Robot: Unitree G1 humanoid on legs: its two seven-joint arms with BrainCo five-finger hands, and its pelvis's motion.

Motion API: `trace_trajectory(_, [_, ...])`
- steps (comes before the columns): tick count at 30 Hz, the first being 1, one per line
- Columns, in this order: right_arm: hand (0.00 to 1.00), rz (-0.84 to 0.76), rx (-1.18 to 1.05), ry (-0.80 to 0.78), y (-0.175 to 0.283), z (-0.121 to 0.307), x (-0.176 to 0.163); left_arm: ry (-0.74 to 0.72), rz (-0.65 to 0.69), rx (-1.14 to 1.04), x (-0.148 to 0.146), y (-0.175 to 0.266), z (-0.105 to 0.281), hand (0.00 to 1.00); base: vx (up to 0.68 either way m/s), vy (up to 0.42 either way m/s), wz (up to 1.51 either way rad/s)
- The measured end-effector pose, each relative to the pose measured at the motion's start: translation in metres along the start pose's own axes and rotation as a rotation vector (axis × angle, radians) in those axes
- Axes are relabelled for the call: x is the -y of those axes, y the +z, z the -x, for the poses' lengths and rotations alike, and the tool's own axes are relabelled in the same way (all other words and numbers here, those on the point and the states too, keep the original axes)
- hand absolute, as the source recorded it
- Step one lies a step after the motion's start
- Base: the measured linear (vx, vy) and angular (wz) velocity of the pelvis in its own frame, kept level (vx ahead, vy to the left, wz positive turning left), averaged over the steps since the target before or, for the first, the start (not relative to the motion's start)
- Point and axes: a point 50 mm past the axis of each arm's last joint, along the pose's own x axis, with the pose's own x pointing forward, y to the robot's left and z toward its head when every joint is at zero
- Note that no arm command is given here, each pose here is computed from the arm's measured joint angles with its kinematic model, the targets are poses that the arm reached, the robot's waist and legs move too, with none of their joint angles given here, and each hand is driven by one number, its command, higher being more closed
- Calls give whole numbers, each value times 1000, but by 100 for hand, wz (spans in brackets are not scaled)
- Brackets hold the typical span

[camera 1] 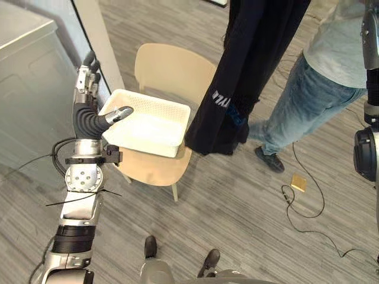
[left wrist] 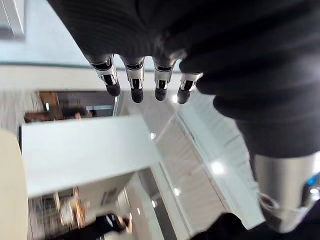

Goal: Pick up the laundry basket with both hands and put the clothes into the washing machine.

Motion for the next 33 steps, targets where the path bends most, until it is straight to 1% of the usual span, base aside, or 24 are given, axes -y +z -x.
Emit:
trace_trajectory(1, [100, -8, -8, 15, -2, 3, -2, -42, 21, -8, 2, -1, -2, 0, -28, 73, -23])
trace_trajectory(3, [100, -31, -37, 69, -8, 11, -11, -187, 93, -42, 11, -4, -8, 0, -31, 65, -13])
trace_trajectory(4, [100, -47, -44, 78, -9, 13, -15, -219, 111, -56, 13, -6, -10, 0, -36, 52, -14])
trace_trajectory(7, [100, -99, -59, 152, -10, 19, -35, -385, 203, -136, 27, -14, -24, 0, -24, 43, -11])
trace_trajectory(8, [100, -107, -62, 158, -10, 19, -37, -396, 208, -144, 29, -16, -24, 0, -9, 42, -10])
trace_trajectory(10, [100, -143, -68, 208, -9, 24, -51, -468, 263, -217, 41, -25, -31, 0, 10, 36, -12])
trace_trajectory(13, [100, -206, -65, 237, -4, 27, -66, -496, 313, -269, 49, -29, -36, 0, 17, 34, -4])
trace_trajectory(15, [100, -240, -49, 267, 2, 29, -75, -537, 350, -311, 61, -32, -40, 0, 24, 34, 0])
trace_trajectory(18, [100, -310, -25, 294, 11, 32, -87, -594, 358, -329, 74, -30, -47, 0, 29, 31, 0])
trace_trajectory(21, [100, -335, -6, 337, 17, 35, -94, -633, 362, -334, 83, -27, -54, 0, 28, 33, 0])
trace_trajectory(26, [100, -373, -5, 367, 21, 40, -104, -678, 401, -410, 95, -36, -45, 0, 38, 32, 0])
trace_trajectory(30, [100, -400, -2, 369, 24, 40, -109, -672, 411, -410, 104, -38, -49, 0, 10, 36, 3])
trace_trajectory(33, [100, -427, 13, 372, 29, 40, -112, -651, 391, -391, 112, -39, -57, 0, -6, 35, 6])
